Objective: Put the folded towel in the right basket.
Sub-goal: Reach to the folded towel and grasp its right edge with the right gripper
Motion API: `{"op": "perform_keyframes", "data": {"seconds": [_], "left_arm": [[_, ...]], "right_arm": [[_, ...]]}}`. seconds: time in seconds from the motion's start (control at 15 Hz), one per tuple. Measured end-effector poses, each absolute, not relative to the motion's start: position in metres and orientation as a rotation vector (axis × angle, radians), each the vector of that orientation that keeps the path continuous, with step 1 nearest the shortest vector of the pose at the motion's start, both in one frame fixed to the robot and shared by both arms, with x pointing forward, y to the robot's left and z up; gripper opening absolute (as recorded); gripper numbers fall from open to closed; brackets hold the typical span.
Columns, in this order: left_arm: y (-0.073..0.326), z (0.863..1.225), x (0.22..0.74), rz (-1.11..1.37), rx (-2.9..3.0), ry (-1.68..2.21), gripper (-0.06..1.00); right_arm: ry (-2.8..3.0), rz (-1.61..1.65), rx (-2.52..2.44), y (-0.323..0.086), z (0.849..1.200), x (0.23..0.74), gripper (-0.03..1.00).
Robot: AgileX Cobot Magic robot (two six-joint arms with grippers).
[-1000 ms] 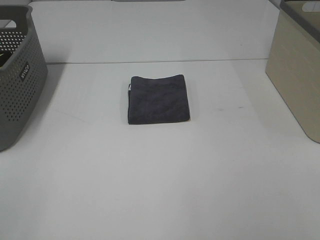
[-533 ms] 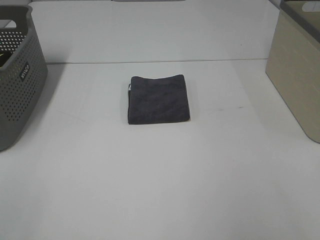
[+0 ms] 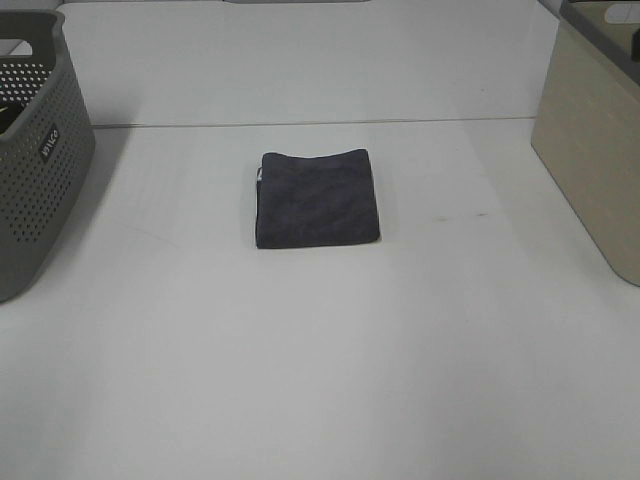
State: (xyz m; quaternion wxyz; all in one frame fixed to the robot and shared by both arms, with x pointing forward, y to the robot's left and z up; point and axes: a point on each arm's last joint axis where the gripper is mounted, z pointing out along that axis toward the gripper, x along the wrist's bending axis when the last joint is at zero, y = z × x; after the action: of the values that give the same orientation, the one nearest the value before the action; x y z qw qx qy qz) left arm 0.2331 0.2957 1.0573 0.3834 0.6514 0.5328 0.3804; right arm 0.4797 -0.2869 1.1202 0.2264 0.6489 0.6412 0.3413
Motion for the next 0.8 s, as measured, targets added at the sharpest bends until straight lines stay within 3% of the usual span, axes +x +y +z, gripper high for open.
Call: {"op": "perform_keyframes", "data": {"seconds": [0.4,0.6,0.8], "left_arm": [[0.296,1.057,0.233,0.970,1.661,1.358,0.99],[0.296,1.057,0.233,0.970,1.661,1.358,0.99],[0.296,1.057,0.233,0.970,1.661,1.358,0.99]], "right_arm": [[1.955,1.093,1.783,-0.270,1.116,0.568,0.74],[2.008,1.128,1.821,-0.263,1.096,0.599,0.73],[2.132,1.092,1.771,-0.226,1.065,0.619,0.73]]}}
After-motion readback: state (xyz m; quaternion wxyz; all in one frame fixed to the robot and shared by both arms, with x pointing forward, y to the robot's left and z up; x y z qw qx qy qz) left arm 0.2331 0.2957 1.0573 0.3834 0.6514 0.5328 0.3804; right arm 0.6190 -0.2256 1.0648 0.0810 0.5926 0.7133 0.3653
